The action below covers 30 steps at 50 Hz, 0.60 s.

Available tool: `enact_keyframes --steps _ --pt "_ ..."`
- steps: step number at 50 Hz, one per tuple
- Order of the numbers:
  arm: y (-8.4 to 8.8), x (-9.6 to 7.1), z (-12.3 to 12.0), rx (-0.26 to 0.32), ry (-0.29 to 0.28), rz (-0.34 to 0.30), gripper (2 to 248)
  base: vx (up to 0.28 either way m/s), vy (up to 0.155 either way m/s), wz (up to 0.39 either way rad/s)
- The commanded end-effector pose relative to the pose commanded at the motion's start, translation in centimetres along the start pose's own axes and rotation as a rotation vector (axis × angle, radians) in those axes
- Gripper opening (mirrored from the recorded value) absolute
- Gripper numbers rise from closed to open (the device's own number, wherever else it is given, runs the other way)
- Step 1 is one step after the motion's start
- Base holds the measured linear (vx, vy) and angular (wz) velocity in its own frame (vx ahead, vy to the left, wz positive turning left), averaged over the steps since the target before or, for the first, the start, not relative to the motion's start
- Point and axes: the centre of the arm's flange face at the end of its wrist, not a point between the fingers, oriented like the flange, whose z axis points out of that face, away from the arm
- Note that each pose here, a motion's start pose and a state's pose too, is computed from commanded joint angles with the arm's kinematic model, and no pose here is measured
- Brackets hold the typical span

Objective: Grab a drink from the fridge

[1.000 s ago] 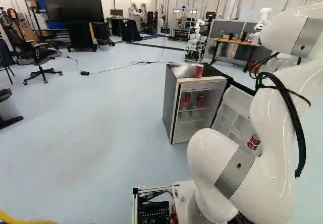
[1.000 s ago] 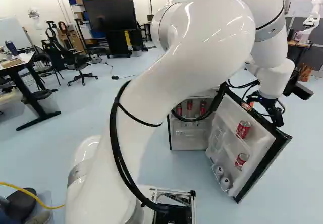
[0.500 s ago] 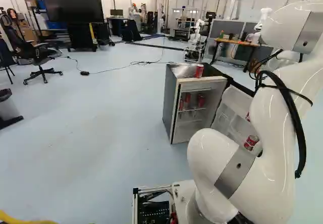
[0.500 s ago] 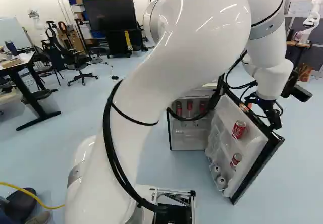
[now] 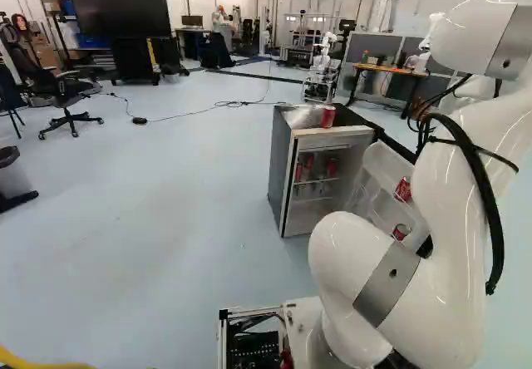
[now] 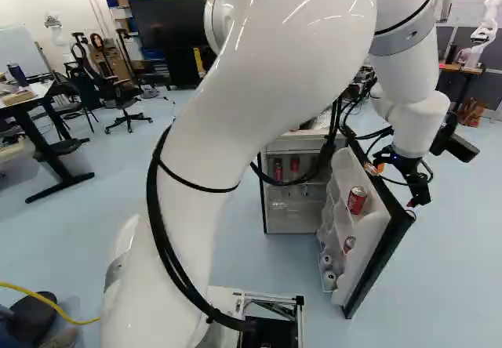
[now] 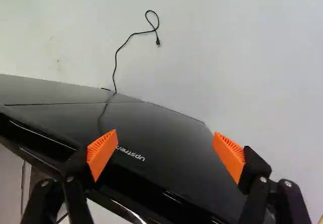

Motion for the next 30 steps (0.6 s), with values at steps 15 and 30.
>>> enact_keyframes --steps 15,30 --pt "0.2 -1.8 -0.7 -0.003 -0.018 -0.001 247 0.000 0.000 0.000" --pt "0.3 -3.6 -1.5 -0.006 -0.036 -0.004 247 0.000 0.000 0.000"
